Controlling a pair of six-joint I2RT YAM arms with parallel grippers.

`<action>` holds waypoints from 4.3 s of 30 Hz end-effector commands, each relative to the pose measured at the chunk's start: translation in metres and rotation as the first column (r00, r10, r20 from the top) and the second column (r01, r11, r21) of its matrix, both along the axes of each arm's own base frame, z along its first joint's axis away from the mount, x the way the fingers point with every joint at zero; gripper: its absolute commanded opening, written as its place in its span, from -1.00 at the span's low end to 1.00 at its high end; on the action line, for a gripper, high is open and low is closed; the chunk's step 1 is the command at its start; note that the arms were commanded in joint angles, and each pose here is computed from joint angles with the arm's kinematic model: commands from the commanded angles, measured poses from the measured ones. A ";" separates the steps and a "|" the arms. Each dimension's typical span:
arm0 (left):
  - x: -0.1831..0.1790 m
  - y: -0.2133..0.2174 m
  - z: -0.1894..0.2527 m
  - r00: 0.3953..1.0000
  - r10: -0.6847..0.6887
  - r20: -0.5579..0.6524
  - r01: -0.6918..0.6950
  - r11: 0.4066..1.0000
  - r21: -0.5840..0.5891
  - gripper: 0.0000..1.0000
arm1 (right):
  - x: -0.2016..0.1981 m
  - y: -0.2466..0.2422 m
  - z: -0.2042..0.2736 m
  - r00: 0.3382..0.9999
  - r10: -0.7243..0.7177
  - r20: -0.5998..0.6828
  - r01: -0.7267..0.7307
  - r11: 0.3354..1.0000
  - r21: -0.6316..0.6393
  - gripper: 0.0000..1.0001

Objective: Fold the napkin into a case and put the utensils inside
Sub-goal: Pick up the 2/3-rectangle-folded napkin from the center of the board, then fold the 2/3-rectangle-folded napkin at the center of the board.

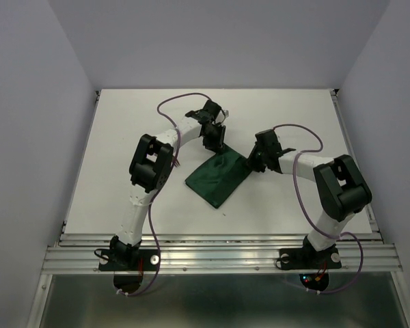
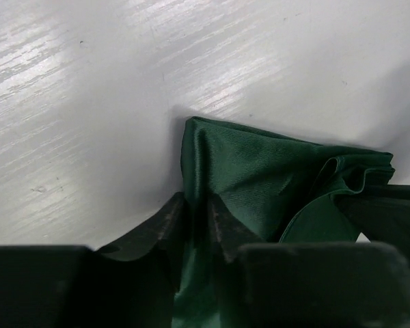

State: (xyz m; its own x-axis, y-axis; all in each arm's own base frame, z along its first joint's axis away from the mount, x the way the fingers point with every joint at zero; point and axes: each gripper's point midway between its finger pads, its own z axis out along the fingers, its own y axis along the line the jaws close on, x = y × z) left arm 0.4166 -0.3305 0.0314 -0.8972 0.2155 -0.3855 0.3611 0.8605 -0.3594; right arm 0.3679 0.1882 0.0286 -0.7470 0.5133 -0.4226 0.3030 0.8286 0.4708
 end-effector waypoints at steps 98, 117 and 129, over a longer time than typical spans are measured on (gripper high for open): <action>-0.028 -0.053 0.086 0.990 -0.092 0.107 0.107 0.983 -0.148 -1.00 | 0.022 0.003 -0.032 0.976 -0.201 -0.086 0.203 0.979 0.014 -0.89; -0.046 -0.051 0.047 0.999 -0.044 0.005 0.045 0.991 -0.125 -1.00 | 0.014 0.005 -0.049 0.958 -0.243 -0.151 0.255 0.965 0.065 -0.89; -0.044 -0.044 -0.001 0.999 0.012 -0.049 -0.015 0.998 -0.058 -1.00 | 0.013 0.002 -0.046 0.949 -0.274 -0.157 0.290 0.953 0.091 -0.89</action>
State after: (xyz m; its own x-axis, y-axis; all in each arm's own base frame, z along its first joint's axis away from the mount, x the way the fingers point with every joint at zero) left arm 0.3765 -0.3752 0.0422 -0.9108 0.1821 -0.3705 0.3433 0.8326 -0.4347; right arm 0.4147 0.2117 0.0259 -0.5867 0.7594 -0.2812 0.4897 0.6093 0.6237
